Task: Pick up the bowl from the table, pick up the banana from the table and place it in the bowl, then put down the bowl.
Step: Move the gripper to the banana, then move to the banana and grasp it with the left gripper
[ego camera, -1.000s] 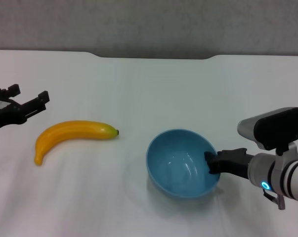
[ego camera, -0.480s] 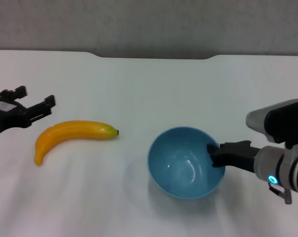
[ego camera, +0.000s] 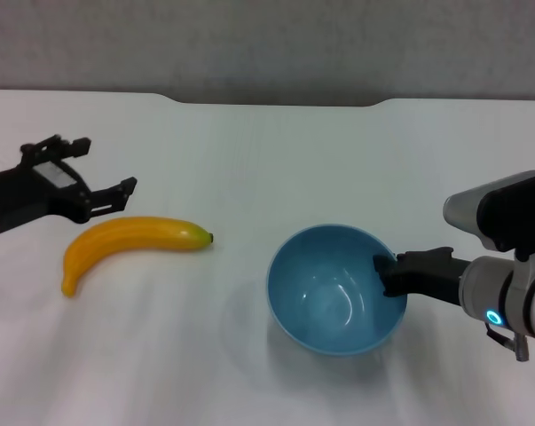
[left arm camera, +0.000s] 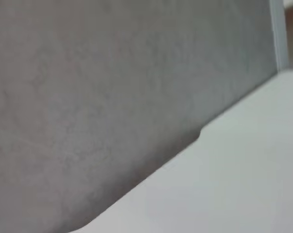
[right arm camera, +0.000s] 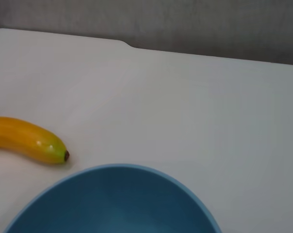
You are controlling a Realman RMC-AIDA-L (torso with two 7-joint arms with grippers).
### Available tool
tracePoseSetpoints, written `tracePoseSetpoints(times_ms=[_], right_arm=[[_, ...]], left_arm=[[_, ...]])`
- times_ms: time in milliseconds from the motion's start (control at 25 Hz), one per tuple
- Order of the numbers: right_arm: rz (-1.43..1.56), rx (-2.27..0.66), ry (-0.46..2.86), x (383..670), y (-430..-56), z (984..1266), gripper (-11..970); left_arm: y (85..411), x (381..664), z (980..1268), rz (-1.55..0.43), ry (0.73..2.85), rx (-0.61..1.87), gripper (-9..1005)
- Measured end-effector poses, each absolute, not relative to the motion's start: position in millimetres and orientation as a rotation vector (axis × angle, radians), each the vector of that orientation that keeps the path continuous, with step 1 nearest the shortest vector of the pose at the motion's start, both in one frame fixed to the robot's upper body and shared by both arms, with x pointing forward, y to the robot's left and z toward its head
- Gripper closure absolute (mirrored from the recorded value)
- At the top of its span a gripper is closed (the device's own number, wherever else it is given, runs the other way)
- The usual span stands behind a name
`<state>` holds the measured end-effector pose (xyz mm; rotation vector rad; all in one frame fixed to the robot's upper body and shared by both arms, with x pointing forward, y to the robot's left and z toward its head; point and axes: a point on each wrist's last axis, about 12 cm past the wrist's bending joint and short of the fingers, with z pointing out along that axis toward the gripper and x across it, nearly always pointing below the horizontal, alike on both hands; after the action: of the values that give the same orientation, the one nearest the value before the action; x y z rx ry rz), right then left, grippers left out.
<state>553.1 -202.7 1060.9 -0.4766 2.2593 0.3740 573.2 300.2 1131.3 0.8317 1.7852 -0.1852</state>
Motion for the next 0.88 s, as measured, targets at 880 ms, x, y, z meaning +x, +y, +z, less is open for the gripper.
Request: tracePoseSetpoints(times_ms=[880], right_arm=[[0.383, -0.525, 2.234, 552.7, -194.1, 1067.7, 917]], left_arm=[[247.1, 622.3, 1111.5, 0.175, 1.864, 1.391, 135]])
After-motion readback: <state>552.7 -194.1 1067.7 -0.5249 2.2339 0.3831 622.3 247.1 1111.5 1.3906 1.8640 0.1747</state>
